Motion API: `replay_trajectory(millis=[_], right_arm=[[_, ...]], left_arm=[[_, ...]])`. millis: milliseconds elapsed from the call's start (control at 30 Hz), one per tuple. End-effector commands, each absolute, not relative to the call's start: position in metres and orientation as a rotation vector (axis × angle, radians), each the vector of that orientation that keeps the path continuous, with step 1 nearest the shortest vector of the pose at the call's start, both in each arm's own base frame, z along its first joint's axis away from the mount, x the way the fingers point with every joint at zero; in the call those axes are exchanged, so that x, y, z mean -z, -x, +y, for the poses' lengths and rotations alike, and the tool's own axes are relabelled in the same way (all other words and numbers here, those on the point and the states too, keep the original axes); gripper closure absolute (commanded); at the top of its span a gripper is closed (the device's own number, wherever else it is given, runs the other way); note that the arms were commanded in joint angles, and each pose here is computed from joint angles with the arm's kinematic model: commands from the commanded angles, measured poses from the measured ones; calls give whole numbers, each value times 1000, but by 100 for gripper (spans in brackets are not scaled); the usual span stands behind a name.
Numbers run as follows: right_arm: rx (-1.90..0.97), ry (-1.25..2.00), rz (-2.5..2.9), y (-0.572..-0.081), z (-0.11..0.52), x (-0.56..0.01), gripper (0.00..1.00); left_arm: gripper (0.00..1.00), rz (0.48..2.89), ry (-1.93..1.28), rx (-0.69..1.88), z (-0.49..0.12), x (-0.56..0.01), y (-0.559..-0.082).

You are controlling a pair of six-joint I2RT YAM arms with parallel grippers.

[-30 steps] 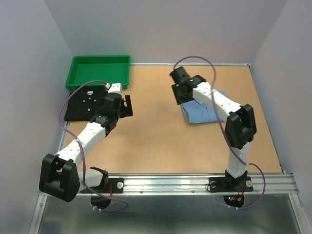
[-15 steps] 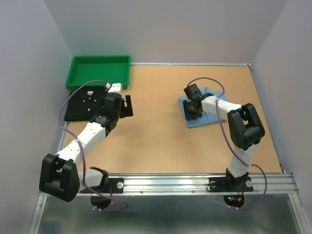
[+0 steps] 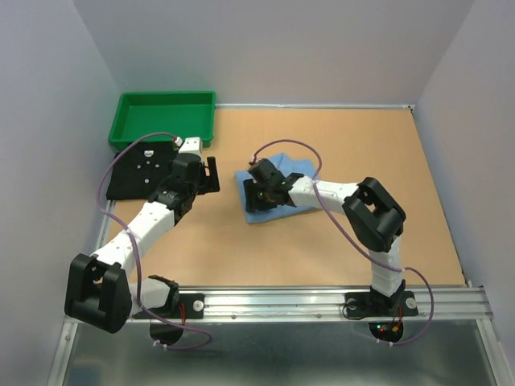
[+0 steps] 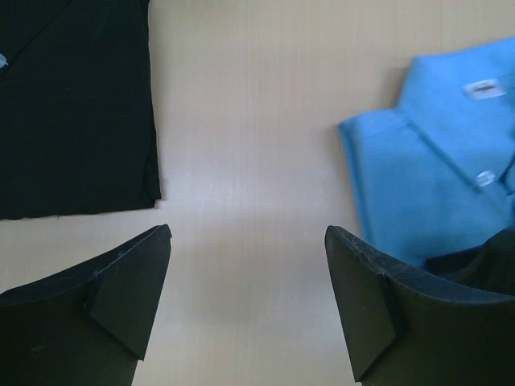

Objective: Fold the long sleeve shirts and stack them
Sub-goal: Fold the shirt

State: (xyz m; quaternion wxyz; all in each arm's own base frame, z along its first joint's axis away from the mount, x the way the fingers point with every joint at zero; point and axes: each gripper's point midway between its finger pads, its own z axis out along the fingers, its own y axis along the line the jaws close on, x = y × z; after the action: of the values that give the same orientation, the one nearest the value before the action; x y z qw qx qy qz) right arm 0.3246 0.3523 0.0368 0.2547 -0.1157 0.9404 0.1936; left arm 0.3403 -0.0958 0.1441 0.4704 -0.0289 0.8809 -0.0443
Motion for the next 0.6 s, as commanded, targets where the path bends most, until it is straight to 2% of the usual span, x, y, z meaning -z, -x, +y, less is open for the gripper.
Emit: replay_trajectory(millis=[0, 100, 233, 367, 433, 533, 567], right_arm=[[-655, 258, 2544, -319, 389, -65, 45], [-668, 261, 2388, -339, 392, -125, 41], [-639, 193, 2293, -356, 356, -167, 41], [-602, 90, 2306, -373, 295, -165, 46], [-596, 42, 2338, -380, 262, -154, 49], [-565, 13, 2356, -390, 231, -144, 58], [-554, -5, 2372, -392, 221, -136, 61]], left_arm=[[12, 2084, 85, 160, -100, -169, -346], [12, 2076, 111, 225, -106, -179, -341], [19, 2048, 156, 385, -126, -197, -340], [24, 2064, 186, 595, -158, -199, -343], [28, 2119, 208, 631, -169, -182, -344], [47, 2125, 244, 700, -183, -172, -352], [57, 2151, 260, 725, -189, -160, -356]])
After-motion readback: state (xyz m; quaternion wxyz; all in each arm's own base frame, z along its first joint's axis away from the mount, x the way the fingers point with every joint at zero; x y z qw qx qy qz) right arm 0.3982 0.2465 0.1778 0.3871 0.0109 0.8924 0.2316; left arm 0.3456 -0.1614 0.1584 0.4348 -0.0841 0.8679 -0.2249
